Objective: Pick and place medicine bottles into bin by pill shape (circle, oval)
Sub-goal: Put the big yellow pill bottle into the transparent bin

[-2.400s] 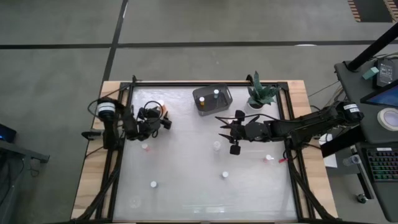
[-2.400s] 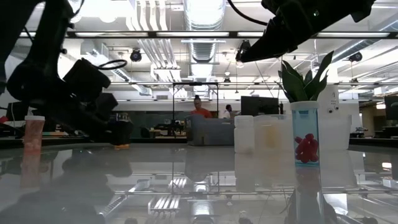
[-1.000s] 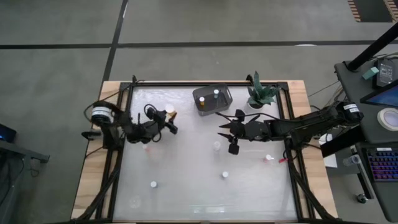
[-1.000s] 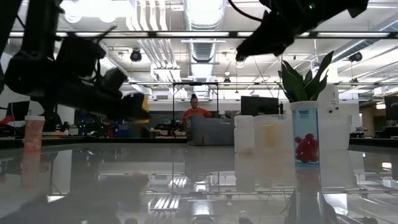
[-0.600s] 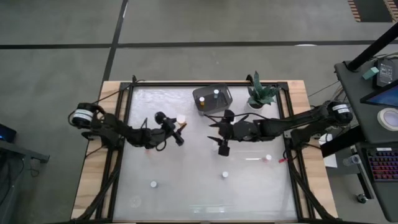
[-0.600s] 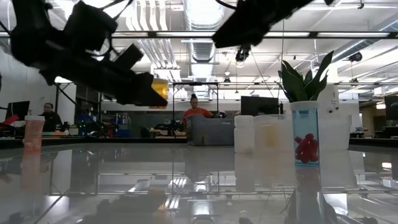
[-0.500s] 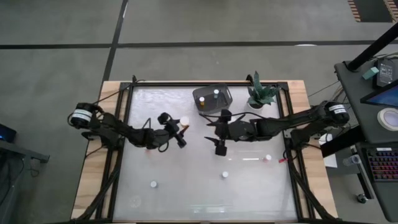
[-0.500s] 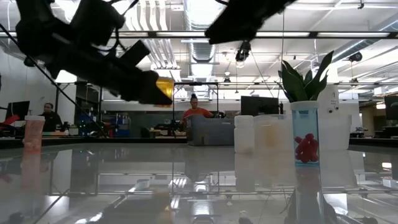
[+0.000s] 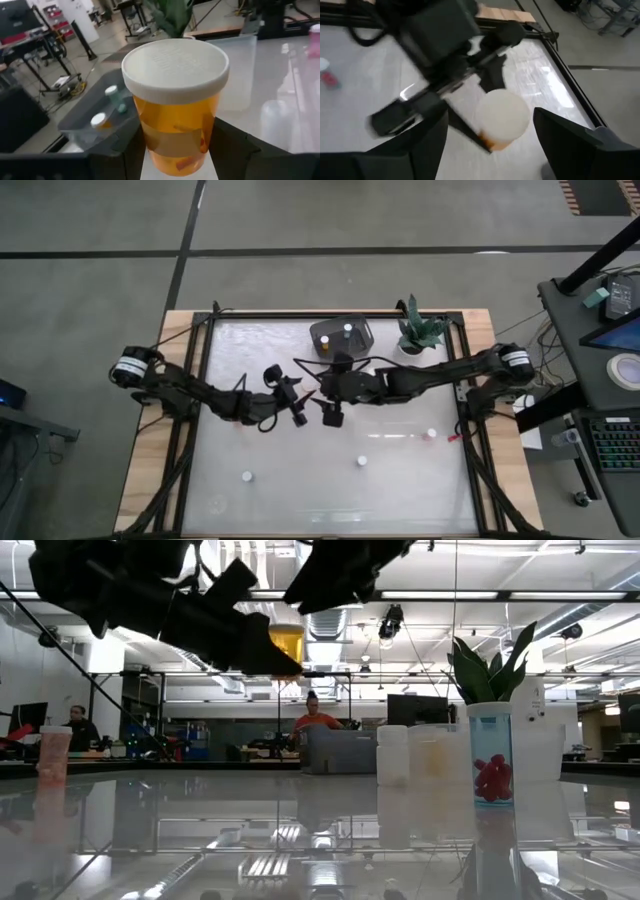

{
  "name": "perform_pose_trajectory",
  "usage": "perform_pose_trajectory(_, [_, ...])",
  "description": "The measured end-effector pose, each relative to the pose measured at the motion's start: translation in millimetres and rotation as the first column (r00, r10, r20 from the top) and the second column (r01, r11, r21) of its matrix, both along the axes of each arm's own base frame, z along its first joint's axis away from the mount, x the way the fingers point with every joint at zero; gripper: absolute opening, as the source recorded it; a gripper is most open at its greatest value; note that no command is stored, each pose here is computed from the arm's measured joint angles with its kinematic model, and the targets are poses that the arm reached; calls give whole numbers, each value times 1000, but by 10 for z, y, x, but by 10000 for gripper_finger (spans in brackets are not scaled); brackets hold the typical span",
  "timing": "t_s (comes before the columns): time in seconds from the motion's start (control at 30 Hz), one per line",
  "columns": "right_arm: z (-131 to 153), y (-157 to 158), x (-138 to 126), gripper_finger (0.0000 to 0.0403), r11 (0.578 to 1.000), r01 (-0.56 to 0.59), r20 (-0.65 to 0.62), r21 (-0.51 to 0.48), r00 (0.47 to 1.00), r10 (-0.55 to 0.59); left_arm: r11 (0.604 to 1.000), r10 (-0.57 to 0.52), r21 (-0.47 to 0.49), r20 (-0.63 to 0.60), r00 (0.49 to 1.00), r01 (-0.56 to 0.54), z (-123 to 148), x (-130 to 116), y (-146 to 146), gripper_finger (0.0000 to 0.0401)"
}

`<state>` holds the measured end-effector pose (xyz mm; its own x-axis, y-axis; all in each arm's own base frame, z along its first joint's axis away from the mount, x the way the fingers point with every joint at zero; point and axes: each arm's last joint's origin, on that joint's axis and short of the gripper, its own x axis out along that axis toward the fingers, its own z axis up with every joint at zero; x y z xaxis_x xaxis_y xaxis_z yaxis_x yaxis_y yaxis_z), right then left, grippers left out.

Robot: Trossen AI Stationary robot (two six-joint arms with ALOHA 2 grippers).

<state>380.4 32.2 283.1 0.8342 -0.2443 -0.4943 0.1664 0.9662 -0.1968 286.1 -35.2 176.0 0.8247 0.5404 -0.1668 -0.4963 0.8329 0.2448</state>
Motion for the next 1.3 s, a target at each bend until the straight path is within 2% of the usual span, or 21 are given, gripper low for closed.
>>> perform_pose_trajectory(0.4, [-53,-82,64,269,1000,22,-15,1,1000,-22,999,-27,26,18,999,27,111,65,-77,164])
perform_pose_trajectory(0.93, [-70,-79,71,200,1000,17,-21,-2,1000,-17,999,-45,21,40,998,45,183,111,-96,166])
perform_pose_trajectory(1.3, [-94,-83,35,204,999,42,-57,28,998,-40,999,-48,27,31,998,47,177,109,-101,238])
